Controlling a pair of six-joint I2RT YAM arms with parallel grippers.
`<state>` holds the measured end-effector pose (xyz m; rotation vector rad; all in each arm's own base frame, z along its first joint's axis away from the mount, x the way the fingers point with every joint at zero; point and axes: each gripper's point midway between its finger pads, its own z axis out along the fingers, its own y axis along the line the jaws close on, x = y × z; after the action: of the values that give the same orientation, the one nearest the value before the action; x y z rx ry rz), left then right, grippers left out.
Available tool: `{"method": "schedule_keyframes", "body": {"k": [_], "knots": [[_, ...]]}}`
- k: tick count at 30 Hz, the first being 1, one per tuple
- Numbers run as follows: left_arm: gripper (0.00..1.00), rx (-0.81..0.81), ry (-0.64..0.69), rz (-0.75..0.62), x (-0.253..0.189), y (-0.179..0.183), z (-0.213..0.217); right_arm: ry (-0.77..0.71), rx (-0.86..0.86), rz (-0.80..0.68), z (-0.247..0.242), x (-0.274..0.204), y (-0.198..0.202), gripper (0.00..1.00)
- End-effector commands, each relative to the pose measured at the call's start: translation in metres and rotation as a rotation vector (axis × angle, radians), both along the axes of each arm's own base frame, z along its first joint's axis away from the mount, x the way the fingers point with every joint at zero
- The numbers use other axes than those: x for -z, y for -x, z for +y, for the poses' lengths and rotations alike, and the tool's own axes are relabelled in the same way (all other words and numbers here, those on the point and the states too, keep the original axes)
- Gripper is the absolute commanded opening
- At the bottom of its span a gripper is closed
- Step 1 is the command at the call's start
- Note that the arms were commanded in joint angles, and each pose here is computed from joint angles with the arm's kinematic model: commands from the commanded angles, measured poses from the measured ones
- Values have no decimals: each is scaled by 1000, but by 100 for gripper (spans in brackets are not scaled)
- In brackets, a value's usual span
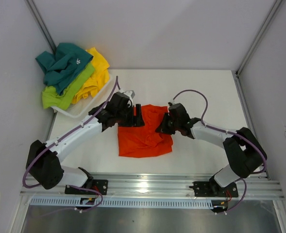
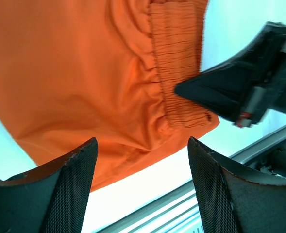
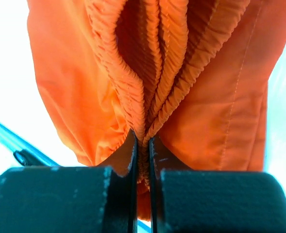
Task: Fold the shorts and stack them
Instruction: Fold the shorts
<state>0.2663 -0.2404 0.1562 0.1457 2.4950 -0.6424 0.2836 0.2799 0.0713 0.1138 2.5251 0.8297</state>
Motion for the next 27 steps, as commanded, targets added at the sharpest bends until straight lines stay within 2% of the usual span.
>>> {"method": "schedule_keyframes", "body": {"k": [1, 5, 14, 18, 19, 22, 27], "knots": [[77, 5, -19, -40, -1, -14, -3, -81, -57, -102, -12, -22, -6, 0], [76, 54, 43, -38, 8, -30, -31, -174, -54, -118, -23, -5, -6, 0], [75, 140, 43, -53, 36, -50, -75, -111, -58, -91, -35, 43, -1, 2], [75, 154, -4, -71, 43, -52, -88, -14, -12, -94, -48, 48, -4, 37], [75, 154, -19, -73, 46, -52, -88, 6, -1, -106, -51, 46, -5, 53], [75, 155, -47, -77, 51, -54, -94, 90, 44, -121, -67, 37, -3, 60], [75, 158, -52, -63, 60, -58, -103, 127, 66, -201, -74, -1, -3, 59]]}}
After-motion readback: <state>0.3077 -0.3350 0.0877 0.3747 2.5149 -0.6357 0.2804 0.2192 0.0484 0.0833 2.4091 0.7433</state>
